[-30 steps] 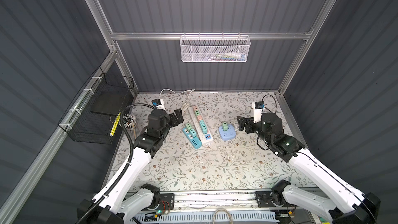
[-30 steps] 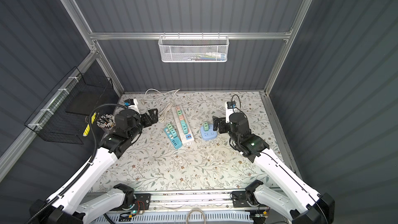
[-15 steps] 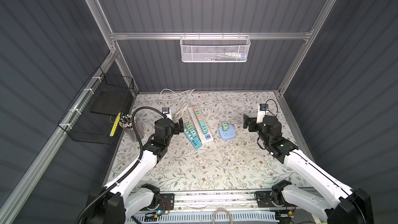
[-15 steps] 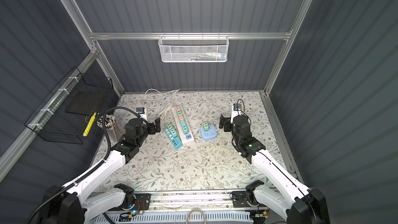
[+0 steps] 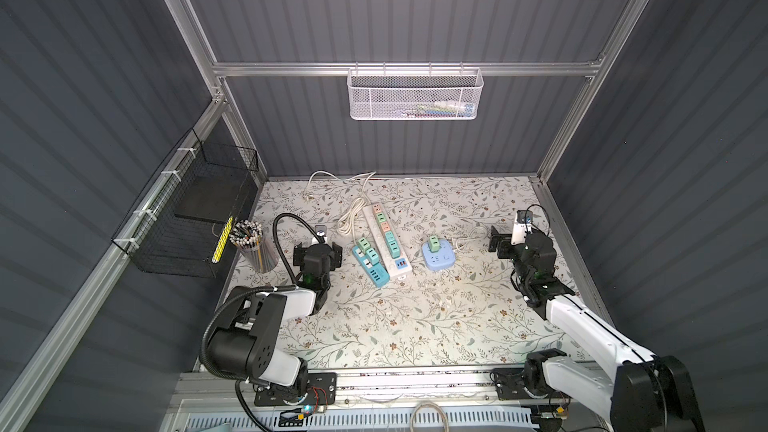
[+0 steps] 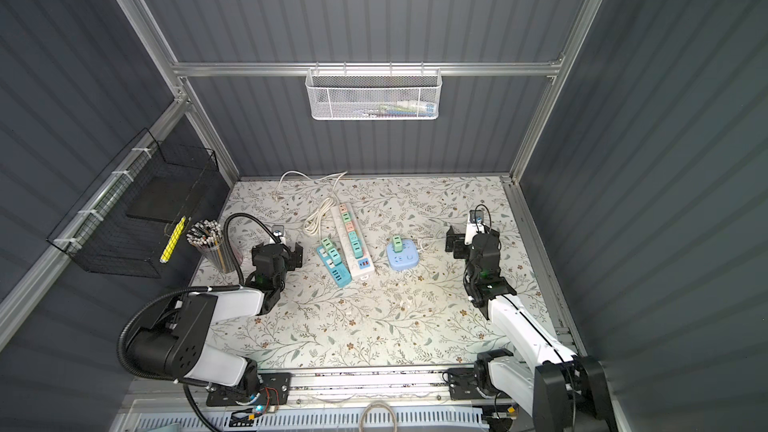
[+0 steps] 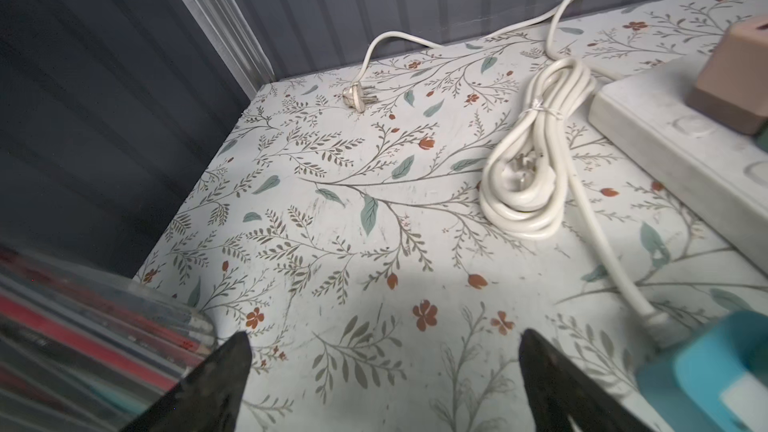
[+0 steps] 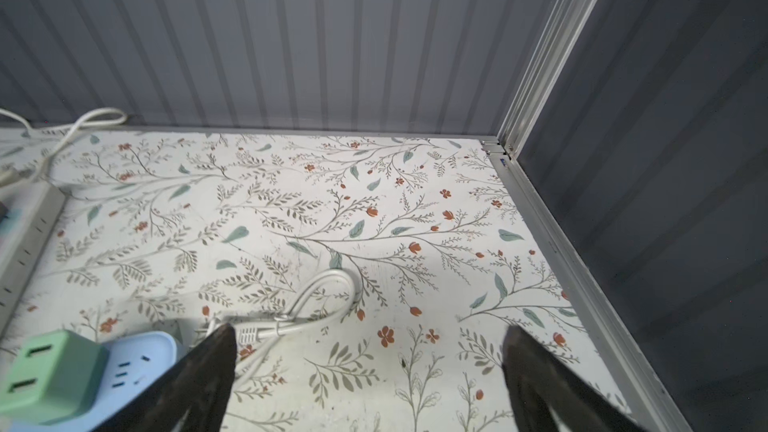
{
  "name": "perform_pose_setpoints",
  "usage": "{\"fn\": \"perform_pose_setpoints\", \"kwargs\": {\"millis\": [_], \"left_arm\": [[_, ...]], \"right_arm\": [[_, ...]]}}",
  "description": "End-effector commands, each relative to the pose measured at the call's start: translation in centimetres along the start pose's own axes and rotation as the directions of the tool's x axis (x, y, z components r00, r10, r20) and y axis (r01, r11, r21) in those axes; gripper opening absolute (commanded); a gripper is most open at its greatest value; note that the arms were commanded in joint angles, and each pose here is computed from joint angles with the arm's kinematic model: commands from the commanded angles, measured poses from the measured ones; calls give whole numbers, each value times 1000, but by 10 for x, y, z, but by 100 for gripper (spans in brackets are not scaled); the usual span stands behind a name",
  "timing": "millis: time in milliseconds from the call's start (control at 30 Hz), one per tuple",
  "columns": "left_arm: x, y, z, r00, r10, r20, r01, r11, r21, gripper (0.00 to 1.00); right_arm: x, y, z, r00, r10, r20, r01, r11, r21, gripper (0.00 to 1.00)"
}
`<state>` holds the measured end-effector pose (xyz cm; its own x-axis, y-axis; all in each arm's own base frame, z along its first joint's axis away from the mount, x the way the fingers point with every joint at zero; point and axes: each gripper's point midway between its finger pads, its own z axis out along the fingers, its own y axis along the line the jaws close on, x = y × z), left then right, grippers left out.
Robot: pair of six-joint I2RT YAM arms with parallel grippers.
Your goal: Insert the plug
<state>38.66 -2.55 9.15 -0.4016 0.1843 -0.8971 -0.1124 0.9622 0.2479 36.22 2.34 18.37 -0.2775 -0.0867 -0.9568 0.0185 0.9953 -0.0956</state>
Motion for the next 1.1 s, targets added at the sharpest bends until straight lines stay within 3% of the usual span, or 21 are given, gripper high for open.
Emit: {"fn": "perform_pose_setpoints", "kwargs": {"millis": [0,100,167,233,333,500,833,900,1067], "left_arm": [[-3,9,12,995,-69,73,68,997,21,100],[7,11,20,987,-95,126,93,995,29,100],[14,6,23,994,-96,44,93,993,66,100],[9,6,29,993,-100,70,95,993,72,100],[13,2,34,996,-84,19,82,993,87,100],[14,4,35,995,-94,15,92,993,80,100],[14,6,36,995,-99,8,99,993,72,100],[15,6,35,995,-98,7,98,993,73,100],[14,6,36,995,-99,7,99,993,71,100]], "right_arm": [[-10,5,5,996,-58,68,61,997,-44,99],[6,2,14,998,-58,29,60,997,-42,99],[14,-2,17,998,-56,17,57,998,-35,99],[22,-5,20,999,-49,18,50,998,-34,99],[34,-10,26,1000,-28,-9,28,999,-30,99],[45,-2,35,1000,8,17,-6,995,-100,99],[54,-39,38,989,112,94,-118,991,62,99],[61,-39,38,992,123,22,-124,990,66,99],[60,-43,43,988,155,19,-155,987,36,99]]}}
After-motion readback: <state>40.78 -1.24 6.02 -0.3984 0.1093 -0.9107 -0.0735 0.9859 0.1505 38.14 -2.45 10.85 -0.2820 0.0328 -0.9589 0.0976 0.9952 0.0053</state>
